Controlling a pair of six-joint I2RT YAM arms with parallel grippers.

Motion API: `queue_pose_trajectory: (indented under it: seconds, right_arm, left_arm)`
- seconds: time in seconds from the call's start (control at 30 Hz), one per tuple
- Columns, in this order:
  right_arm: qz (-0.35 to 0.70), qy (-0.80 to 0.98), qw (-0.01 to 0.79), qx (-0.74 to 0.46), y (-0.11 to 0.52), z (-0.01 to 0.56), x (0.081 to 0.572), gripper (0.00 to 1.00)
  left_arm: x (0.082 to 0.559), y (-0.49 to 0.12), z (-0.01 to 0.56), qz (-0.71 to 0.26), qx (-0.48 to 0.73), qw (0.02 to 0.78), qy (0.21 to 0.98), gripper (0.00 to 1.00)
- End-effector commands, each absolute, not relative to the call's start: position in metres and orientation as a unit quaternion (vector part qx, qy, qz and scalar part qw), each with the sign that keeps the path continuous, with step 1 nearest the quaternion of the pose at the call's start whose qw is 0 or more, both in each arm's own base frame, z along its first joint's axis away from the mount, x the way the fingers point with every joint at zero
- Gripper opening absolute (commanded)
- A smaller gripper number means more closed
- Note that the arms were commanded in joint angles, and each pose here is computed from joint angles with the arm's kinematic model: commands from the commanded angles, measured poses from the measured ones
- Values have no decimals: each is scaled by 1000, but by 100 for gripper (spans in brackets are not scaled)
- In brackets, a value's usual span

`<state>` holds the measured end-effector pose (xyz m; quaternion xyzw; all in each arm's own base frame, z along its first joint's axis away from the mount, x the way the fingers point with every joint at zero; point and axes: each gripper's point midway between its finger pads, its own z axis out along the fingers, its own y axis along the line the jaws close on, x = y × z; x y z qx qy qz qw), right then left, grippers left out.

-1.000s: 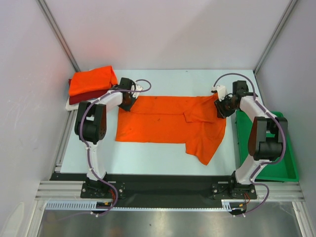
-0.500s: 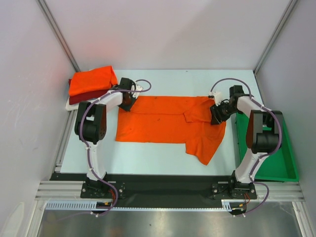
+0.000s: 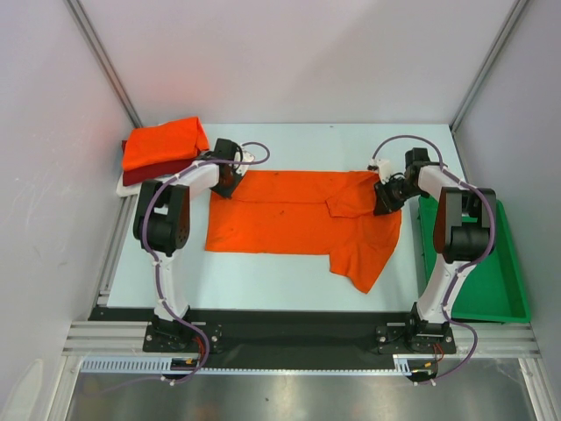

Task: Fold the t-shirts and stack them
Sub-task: Fold the tshirt

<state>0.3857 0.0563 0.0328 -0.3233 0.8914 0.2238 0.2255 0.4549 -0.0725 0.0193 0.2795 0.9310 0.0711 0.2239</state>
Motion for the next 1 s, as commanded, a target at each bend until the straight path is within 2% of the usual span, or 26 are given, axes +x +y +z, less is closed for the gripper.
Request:
queue_pose_trajectory:
  seconds: [0.0, 0.07, 0.13, 0.4, 0.43, 0.53, 0.57, 0.73, 0.97]
  right_arm:
    - [235, 884, 233, -330, 61, 45, 388, 15]
    - [237, 885, 229, -329, 61, 46, 383, 7]
    - [240, 885, 227, -328, 62, 50, 378, 2]
    - [242, 883, 226, -332, 64, 60, 365, 1]
    - [241, 883, 225, -333, 64, 59, 364, 3]
    - [230, 887, 226, -331, 63, 59, 367, 30]
    - [229, 889, 231, -324, 62, 60, 370, 33]
    - [210, 895, 273, -283, 52, 75, 407, 38]
    - [166, 901, 305, -259, 33, 69, 457, 38]
  left_arm:
    - [449, -69, 13, 80, 290, 206, 931, 2]
    - [448, -69, 12, 78, 290, 205, 932, 2]
    - [449, -70, 15, 79, 289, 209, 931, 3]
    - [450, -71, 17, 75, 288, 213, 931, 2]
    - [450, -71, 17, 75, 287, 213, 931, 2]
    - [452, -71, 20, 78, 290, 215, 929, 2]
    - [453, -70, 21, 79, 291, 216, 929, 2]
    - [467, -62, 30, 98, 291, 225, 925, 2]
    - [487, -50, 35, 118, 283, 230, 924, 3]
